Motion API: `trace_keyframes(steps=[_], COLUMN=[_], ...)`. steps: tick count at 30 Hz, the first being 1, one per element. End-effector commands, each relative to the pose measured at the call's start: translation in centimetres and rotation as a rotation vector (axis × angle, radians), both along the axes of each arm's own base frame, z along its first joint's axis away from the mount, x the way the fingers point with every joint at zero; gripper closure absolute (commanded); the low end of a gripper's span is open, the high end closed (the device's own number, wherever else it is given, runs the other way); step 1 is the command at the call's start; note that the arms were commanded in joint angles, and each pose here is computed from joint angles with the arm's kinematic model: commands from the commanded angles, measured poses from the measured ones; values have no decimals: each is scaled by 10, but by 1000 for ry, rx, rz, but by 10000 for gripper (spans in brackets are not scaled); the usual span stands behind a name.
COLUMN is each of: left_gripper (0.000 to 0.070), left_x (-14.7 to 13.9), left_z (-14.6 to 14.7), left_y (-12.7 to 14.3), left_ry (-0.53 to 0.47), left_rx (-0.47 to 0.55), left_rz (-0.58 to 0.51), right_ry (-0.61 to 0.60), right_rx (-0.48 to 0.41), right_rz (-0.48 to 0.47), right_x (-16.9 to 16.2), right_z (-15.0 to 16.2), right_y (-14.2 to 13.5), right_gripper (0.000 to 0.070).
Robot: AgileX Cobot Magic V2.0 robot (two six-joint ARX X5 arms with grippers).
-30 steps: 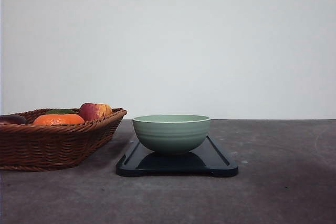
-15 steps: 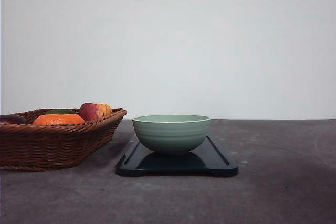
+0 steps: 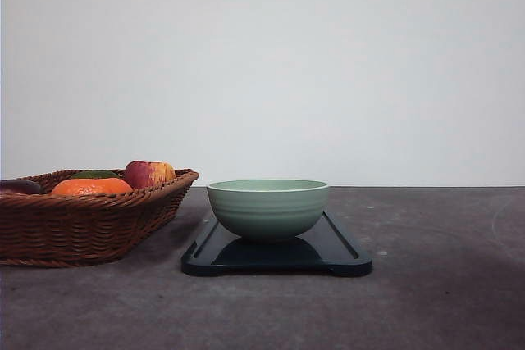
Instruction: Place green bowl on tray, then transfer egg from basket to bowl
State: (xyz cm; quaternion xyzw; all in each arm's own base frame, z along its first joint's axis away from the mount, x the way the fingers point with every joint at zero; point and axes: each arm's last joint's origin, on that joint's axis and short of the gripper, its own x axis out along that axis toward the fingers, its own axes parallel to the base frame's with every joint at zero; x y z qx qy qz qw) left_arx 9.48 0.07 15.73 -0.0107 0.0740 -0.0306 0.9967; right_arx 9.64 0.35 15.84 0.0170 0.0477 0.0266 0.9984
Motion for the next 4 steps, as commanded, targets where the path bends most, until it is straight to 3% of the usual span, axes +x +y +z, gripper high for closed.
trace_keyframes(steps=[1, 4], left_gripper=[700, 700], left_x=[1, 1], left_z=[-7, -7], left_y=[0, 0], left_ry=[22, 22], left_rx=[3, 3], left_rz=[4, 4], right_ry=[-5, -5], right_rx=[12, 12], right_rz=[-3, -3], right_x=[0, 0], right_z=[0, 0], right_y=[0, 0], right_gripper=[680, 680])
